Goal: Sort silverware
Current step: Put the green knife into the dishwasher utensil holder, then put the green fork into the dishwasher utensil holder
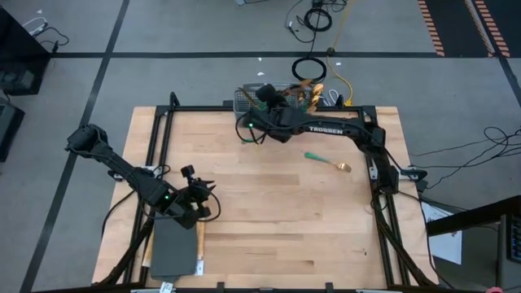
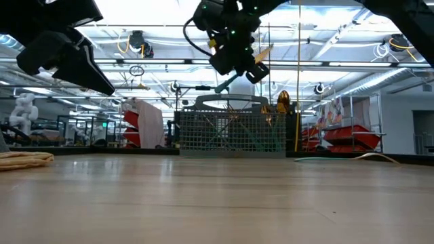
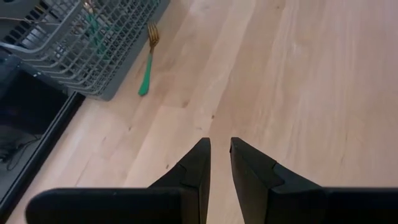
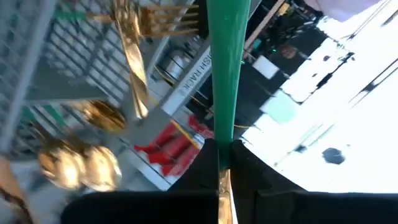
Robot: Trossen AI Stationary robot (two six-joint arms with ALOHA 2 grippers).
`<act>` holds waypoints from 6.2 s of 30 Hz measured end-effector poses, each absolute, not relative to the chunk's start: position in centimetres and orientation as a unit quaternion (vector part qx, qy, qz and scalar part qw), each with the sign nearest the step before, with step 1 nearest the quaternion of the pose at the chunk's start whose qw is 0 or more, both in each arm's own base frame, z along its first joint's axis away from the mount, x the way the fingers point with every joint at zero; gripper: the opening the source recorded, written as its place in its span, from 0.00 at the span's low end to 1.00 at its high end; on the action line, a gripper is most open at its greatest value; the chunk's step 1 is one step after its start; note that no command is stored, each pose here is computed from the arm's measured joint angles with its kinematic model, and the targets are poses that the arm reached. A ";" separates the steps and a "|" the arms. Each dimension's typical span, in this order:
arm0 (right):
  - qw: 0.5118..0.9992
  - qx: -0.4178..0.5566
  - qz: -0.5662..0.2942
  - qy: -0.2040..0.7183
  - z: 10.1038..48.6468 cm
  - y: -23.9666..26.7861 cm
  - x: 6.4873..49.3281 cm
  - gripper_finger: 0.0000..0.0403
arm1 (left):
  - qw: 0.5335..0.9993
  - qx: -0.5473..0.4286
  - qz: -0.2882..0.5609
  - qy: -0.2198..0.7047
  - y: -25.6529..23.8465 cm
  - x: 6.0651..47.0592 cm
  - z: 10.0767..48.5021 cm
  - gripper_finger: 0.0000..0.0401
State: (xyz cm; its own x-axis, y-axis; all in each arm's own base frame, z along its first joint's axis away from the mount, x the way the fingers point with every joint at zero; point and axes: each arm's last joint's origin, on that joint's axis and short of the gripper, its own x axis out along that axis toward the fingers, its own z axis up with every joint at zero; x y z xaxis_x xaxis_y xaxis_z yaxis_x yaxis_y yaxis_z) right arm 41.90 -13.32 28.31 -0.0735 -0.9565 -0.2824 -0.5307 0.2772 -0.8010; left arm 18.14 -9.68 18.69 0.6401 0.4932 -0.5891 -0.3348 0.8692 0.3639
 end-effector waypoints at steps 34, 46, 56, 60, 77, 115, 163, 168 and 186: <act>0.331 -0.569 -0.116 0.744 20.2 -16.7 44.0 0.32 | 0.901 0.126 0.264 0.320 -9.6 18.3 19.0 0.18; 0.432 -0.536 -0.291 0.665 27.3 -12.9 43.2 0.43 | 0.902 0.124 0.311 0.274 -9.4 18.3 19.3 0.18; 0.783 -0.280 -0.077 0.550 29.9 -9.0 41.5 0.42 | 0.907 0.108 0.299 0.278 -9.5 18.5 19.3 0.18; 0.780 -0.178 -0.059 0.597 27.2 -10.4 41.4 0.42 | 0.908 0.099 0.296 0.280 -9.6 18.5 19.3 0.18; 0.648 0.072 -0.110 0.750 19.8 -10.0 30.3 0.42 | 0.900 0.122 0.295 0.295 -9.1 17.8 18.0 0.18; 0.618 0.066 -0.227 0.750 15.3 -8.0 22.3 0.01 | 0.907 0.105 0.300 0.275 -9.1 17.9 17.4 0.18; 0.199 -0.529 -0.137 0.814 22.5 -16.5 35.3 0.00 | 0.907 0.109 0.305 0.271 -9.0 17.9 17.4 0.18; 0.192 -0.530 -0.117 0.818 21.2 -16.8 35.8 0.00 | 0.906 0.110 0.305 0.271 -9.0 17.9 17.4 0.18; 0.230 -0.531 -0.126 0.806 20.1 -16.9 37.2 0.33 | 0.906 0.111 0.305 0.273 -9.0 17.8 17.4 0.18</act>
State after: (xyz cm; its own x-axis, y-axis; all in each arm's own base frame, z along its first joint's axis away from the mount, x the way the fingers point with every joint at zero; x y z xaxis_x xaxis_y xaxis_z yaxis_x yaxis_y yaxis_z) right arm 37.23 -16.93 20.11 -0.3302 -0.9140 -0.2357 -0.7980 0.4037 -0.4475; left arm 17.84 -9.00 17.40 0.6651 0.6133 -0.4260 -0.4923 0.7891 0.3674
